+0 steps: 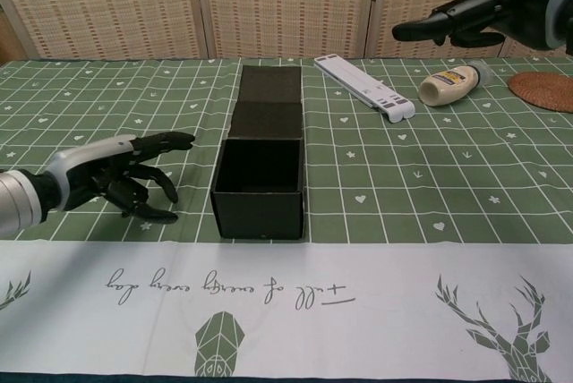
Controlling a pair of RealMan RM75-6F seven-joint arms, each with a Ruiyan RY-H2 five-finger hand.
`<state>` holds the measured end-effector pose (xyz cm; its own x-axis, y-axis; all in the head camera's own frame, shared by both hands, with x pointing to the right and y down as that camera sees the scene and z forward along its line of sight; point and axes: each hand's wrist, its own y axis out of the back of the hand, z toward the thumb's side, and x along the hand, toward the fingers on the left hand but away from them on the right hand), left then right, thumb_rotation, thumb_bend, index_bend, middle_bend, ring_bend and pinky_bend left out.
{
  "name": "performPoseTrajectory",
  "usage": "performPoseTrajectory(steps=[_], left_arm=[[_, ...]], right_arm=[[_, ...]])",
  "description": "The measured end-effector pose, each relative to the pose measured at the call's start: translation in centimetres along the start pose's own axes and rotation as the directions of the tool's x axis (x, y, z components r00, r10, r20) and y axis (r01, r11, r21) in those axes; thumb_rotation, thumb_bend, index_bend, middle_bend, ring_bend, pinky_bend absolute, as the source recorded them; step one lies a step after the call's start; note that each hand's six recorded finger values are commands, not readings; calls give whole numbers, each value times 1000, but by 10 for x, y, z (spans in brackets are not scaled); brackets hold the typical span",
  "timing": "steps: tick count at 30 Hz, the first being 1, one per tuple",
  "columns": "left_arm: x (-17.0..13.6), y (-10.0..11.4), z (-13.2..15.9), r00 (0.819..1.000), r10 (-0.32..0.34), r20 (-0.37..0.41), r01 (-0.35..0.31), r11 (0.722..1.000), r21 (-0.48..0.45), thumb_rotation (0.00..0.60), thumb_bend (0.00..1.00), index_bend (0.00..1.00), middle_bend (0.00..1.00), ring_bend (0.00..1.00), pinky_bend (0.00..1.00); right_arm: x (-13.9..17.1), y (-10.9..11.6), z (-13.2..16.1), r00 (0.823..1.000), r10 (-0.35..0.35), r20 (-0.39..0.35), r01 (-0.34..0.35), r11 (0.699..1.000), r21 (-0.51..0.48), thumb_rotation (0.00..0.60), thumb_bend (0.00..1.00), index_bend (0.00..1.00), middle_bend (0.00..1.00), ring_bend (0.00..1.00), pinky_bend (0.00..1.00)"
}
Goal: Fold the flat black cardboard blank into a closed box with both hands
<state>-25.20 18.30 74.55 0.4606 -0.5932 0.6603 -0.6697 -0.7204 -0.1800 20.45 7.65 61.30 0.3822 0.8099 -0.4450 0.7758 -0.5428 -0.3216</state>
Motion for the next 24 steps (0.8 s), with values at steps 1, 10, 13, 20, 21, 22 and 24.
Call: performPoseTrajectory(steps=[1, 10, 13, 20, 21, 22, 24], left_arm=[[3, -2, 1, 1000, -3, -2, 3, 1000, -9, 600, 63, 0, 0, 406, 762], [28, -19, 13, 1000, -20, 4, 20, 996, -84, 600, 63, 0, 0, 407, 762], [34, -23, 17, 1000, -21, 9, 22, 993, -120, 600, 63, 0, 0, 437, 762], [37, -31, 25, 999, -22, 37, 26, 991, -132, 600, 63, 0, 0, 410, 762], [38, -32, 26, 999, -21, 40, 26, 991, -132, 600, 63, 0, 0, 410, 762], [38, -33, 27, 999, -22, 42, 27, 991, -131, 600, 63, 0, 0, 410, 762], [39, -35, 27, 999, -22, 43, 28, 990, -136, 600, 63, 0, 0, 410, 762]], right_arm=[[1, 0, -1, 1000, -2, -1, 2, 1000, 1, 600, 38, 0, 73, 694, 1000], [9, 7, -10, 1000, -23, 9, 24, 1000, -11, 600, 38, 0, 85, 694, 1000], [11, 9, -13, 999, -31, 14, 31, 999, -19, 600, 38, 0, 85, 694, 1000], [14, 12, -19, 999, -38, 24, 38, 999, -33, 600, 38, 0, 87, 694, 1000], [15, 11, -20, 999, -36, 27, 37, 999, -34, 600, 38, 0, 87, 694, 1000], [15, 11, -21, 999, -35, 30, 36, 999, -37, 600, 38, 0, 87, 694, 1000], [15, 11, -23, 999, -34, 34, 35, 999, -40, 600, 38, 0, 88, 694, 1000]])
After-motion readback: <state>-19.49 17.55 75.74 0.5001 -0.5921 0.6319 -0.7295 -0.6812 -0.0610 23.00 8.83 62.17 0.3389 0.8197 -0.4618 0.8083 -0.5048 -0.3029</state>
